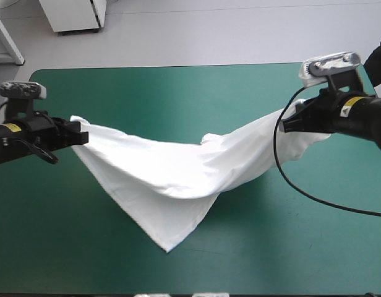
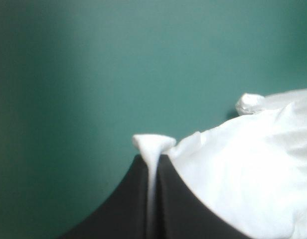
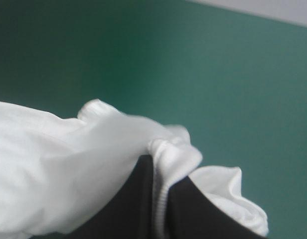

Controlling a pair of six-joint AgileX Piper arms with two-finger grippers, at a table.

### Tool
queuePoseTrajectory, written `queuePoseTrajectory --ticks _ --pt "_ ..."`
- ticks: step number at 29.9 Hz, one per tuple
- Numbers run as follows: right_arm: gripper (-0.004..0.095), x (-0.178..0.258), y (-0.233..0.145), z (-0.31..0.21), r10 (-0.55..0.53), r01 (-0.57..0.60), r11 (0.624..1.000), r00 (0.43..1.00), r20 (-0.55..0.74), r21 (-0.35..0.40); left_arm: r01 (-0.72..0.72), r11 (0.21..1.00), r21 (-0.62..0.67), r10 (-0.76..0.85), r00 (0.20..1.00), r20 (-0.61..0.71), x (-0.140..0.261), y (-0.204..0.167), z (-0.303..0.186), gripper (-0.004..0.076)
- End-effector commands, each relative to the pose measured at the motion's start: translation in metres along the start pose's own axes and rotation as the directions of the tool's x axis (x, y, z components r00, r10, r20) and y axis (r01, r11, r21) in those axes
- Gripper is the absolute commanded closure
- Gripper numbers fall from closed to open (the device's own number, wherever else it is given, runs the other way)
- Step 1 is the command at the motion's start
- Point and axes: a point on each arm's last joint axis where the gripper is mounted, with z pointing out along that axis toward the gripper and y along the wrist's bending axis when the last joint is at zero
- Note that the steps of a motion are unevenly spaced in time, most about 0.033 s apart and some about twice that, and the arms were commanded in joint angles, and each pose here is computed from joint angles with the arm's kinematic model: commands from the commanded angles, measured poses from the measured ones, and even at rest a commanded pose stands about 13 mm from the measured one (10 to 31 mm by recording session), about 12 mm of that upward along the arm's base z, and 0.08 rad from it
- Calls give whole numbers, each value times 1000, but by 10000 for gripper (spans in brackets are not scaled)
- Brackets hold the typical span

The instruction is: Fold the cloth

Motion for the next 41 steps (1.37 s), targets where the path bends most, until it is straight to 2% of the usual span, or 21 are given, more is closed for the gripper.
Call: queuePoseTrajectory --ticks 1,6,10,13,18,21,26,29,34,38,41 --pt "925 -32 -1 -59 -10 3 1000 960 279 23 -88 996 29 78 968 239 -34 -28 -63 734" --pt "925 -53 0 -128 -28 7 999 852 522 42 -168 984 60 124 885 449 -58 -54 -120 734" --pt "925 -53 -1 -172 -47 5 998 770 636 68 -213 976 53 151 828 540 -64 -67 -151 734" --pt "925 -44 1 -196 -45 4 998 734 678 63 -249 966 62 170 801 574 -62 -75 -165 734" --pt "925 -23 4 -222 -26 12 1000 724 689 26 -309 948 76 212 793 571 -47 -86 -183 734" --pt "925 -12 7 -227 -10 16 1000 736 677 -2 -300 951 74 211 807 552 -36 -86 -193 734" --pt "925 5 11 -215 30 10 998 807 590 -65 -271 959 78 199 846 495 -20 -83 -203 734" --pt "925 10 12 -197 40 7 996 849 528 -86 -218 975 51 178 893 413 -16 -75 -191 734" --pt "925 16 12 -148 54 -16 995 916 396 -98 -183 983 20 172 950 261 -11 -64 -147 734" --pt "925 23 10 -89 63 -41 995 967 248 -95 -140 990 -11 140 985 97 -4 -51 -86 734" --pt "925 27 9 -44 72 -57 994 981 177 -88 -126 992 -24 127 992 16 0 -43 -40 734"
